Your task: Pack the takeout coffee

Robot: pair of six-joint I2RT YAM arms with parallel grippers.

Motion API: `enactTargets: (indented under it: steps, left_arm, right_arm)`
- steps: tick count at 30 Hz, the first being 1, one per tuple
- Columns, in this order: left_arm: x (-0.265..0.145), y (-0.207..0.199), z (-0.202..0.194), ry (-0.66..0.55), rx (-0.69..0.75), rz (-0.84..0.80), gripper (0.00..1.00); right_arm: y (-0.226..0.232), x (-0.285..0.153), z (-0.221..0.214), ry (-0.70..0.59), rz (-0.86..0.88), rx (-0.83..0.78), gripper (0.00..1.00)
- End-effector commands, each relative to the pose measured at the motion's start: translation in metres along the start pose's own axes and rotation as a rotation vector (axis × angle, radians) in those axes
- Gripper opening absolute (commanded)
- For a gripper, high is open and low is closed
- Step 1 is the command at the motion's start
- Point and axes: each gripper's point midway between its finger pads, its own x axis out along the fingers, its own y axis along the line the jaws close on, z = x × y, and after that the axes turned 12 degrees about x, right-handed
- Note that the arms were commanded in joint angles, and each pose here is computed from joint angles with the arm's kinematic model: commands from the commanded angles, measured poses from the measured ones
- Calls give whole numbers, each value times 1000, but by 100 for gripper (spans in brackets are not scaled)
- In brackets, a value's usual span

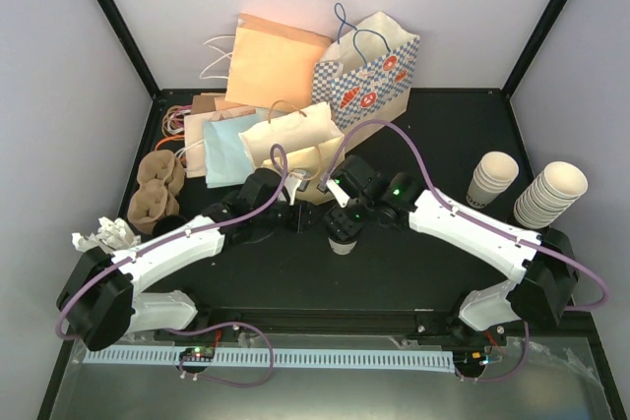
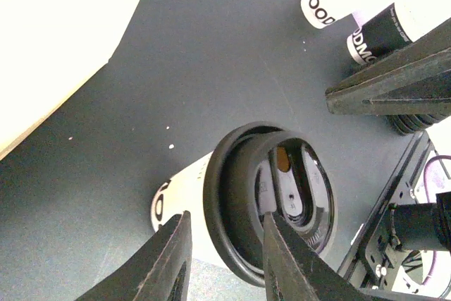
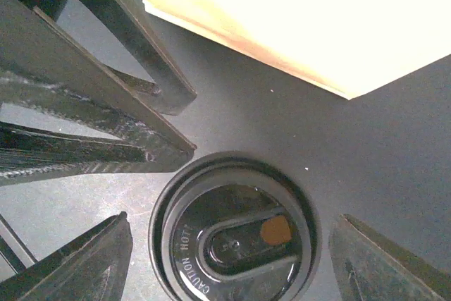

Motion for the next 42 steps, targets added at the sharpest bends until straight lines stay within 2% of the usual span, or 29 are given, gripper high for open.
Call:
enactTargets:
  steps: [1, 7, 14, 23, 25, 31, 35, 38, 42]
  left_arm:
    - [-2, -4, 3, -1, 5, -4, 31]
    - [-3, -4, 4, 2, 5, -4, 31]
    - [-3, -9, 4, 11, 32, -30, 30]
    - [3, -3, 0, 32, -2, -17, 30]
    - [5, -2, -1, 36, -10, -18, 30]
    - [11, 0, -6, 53, -30, -39, 29]
    - [16, 3, -11, 67, -42, -38, 29]
    - [17, 5, -13, 72, -45, -33, 29]
    - [18, 6, -14, 77, -51, -34, 28]
  right_arm:
    - [-2, -3, -2, 7, -24, -18, 79]
    - [-5, 1, -10, 15, -30, -11, 79]
    - [-8, -17, -4, -61, -7, 89, 79]
    - [-31, -21, -37, -102, 163, 391, 60]
    - [-37, -16, -44, -116, 185, 454, 50]
    - [-38, -10, -48, -150, 285, 547, 28]
    - [-41, -6, -47, -152, 289, 558, 6]
    - [-40, -6, -43, -153, 301, 551, 4]
    - [-40, -4, -41, -148, 298, 543, 10]
